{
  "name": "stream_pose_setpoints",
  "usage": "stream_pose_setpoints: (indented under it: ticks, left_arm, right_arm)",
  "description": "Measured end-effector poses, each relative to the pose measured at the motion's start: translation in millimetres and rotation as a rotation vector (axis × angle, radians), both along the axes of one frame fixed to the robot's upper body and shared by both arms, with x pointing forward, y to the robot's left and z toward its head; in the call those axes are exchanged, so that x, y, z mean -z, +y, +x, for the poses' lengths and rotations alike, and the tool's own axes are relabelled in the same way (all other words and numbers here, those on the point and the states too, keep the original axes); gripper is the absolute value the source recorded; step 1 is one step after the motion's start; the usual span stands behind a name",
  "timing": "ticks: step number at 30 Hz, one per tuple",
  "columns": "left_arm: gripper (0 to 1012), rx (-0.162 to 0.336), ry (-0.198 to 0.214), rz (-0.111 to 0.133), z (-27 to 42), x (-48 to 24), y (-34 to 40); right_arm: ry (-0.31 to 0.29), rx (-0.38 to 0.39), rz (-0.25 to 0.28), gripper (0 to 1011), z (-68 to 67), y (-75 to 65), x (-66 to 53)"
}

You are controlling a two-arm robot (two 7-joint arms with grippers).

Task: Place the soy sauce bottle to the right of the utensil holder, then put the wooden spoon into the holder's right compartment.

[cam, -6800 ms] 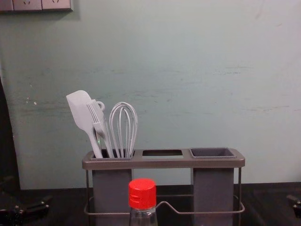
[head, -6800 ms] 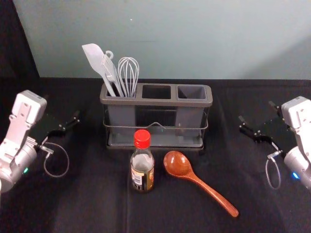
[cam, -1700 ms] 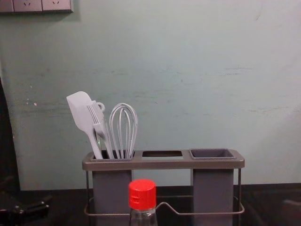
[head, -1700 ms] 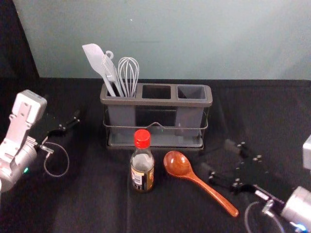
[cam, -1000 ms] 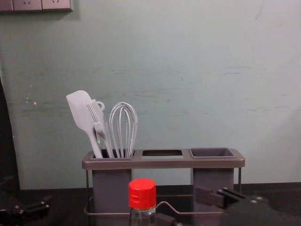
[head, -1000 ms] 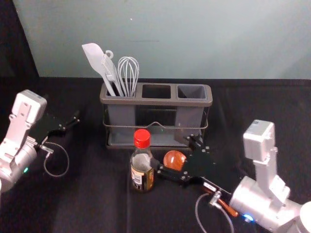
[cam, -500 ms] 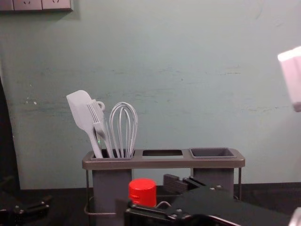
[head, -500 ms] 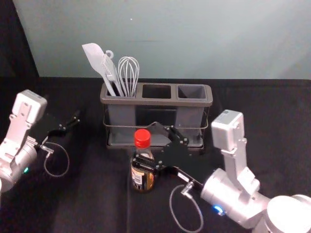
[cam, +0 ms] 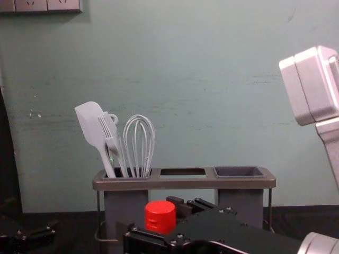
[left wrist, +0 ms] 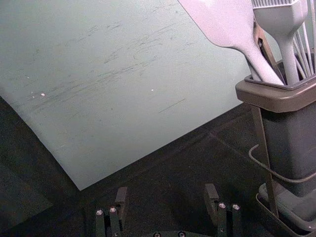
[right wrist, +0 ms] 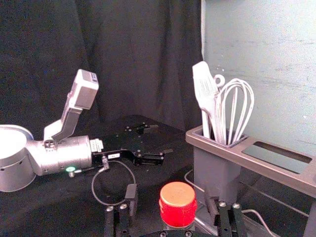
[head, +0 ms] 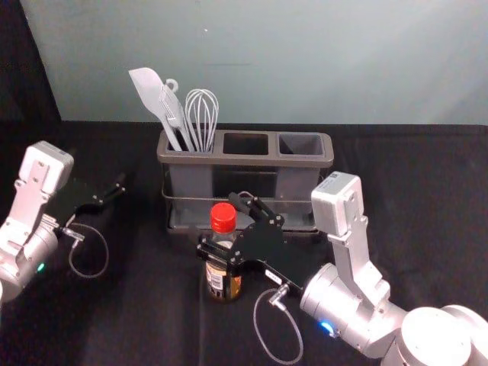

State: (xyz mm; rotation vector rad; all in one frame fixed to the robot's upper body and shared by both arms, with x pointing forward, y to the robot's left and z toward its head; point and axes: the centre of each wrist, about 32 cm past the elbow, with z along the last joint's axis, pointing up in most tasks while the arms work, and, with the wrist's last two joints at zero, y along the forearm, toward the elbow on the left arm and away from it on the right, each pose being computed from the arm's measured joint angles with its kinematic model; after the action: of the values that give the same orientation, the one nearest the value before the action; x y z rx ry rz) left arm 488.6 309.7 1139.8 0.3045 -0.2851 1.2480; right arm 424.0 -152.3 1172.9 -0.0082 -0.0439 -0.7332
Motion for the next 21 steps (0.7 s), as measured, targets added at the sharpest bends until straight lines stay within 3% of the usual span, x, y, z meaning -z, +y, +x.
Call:
stream_pose_setpoints:
  ticks: [9, 15, 21]
  left_arm:
    - [1000, 0.0, 0.0, 0.0, 0.0, 0.0, 0.0]
    - [1000, 0.0, 0.0, 0.0, 0.0, 0.0, 0.0]
    - [1000, 0.0, 0.0, 0.0, 0.0, 0.0, 0.0]
  right_arm:
    - [0.008, 0.001, 0.002, 650, 0.1, -1.0, 0.8]
    - [0.011, 0.004, 0.001, 421, 0.1, -3.2, 1.6]
    - [0.006, 0.007, 0.003, 392, -2.8, -9.3, 0.4]
